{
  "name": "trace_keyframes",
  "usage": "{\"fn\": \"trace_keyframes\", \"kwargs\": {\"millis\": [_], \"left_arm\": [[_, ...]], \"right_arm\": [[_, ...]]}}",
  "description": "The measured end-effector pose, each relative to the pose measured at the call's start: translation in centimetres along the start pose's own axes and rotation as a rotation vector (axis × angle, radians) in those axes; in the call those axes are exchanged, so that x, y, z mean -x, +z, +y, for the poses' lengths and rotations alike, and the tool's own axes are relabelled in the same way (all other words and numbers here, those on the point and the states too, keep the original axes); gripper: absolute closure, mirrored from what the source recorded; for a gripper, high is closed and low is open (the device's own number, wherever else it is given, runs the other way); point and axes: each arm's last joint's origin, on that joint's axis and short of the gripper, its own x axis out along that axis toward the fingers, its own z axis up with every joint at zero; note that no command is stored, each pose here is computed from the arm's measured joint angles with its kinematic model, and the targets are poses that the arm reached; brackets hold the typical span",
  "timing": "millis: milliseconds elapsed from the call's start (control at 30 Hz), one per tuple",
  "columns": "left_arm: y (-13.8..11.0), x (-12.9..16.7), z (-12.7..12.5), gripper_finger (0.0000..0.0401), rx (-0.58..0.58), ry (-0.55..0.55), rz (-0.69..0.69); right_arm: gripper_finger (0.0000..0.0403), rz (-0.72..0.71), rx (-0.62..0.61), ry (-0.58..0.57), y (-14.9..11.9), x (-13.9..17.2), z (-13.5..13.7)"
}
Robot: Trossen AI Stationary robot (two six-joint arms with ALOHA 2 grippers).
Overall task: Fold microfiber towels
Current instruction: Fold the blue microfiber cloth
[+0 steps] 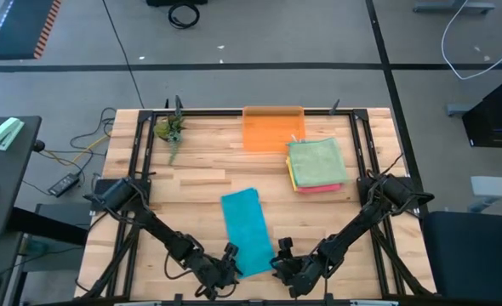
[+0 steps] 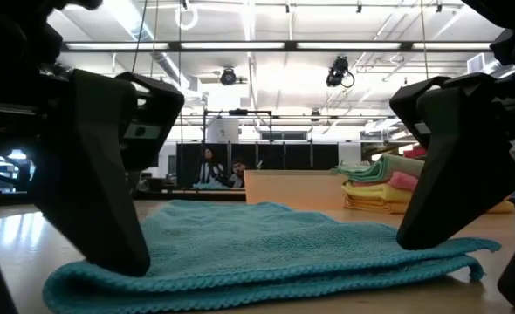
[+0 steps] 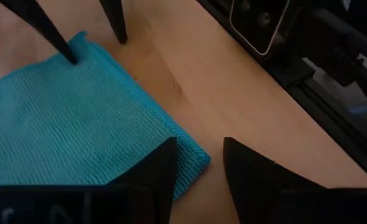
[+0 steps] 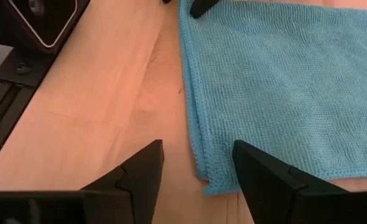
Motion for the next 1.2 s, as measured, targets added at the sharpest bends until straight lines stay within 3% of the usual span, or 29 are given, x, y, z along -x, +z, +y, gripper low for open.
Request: {"fn": "trace_keyframes", "kwargs": {"millis": [233, 567, 667, 800, 900, 1067, 1200], "left_arm": [[-0.1, -0.2, 0.6, 0.0303, 0.027, 0.006, 0.013], [-0.2, -0.2, 0.8, 0.0386, 0.020, 0.029, 0.025], [0.0, 0.0, 0.8, 0.0391, 0.021, 0.031, 0.017], [1.4, 1.5, 0.8, 0.0393, 0.026, 0.029, -0.015], [3.8, 3.3, 0.7, 0.0393, 0.066, 0.008, -0.113], [5.1, 4.9, 0.4, 0.0394, 0.156, -0.027, -0.163], [5.5, 5.3, 0.3, 0.0393, 0.276, -0.034, -0.178]], "right_arm": [[0.0226, 0.013, -0.019, 0.002, -0.2, 0.0, 0.0], [0.0326, 0.015, 0.003, -0.007, -0.3, -0.1, 0.0], [0.0358, 0.015, 0.026, -0.014, -0.2, 0.1, -0.1], [0.0365, 0.018, 0.024, -0.014, 0.4, 1.2, -0.6], [0.0365, -0.033, -0.034, 0.034, 2.1, 2.8, -0.9], [0.0366, -0.031, -0.305, 0.185, 4.5, 4.7, -2.4], [0.0366, -0.062, -0.347, 0.206, 7.0, 5.9, -3.4]]}}
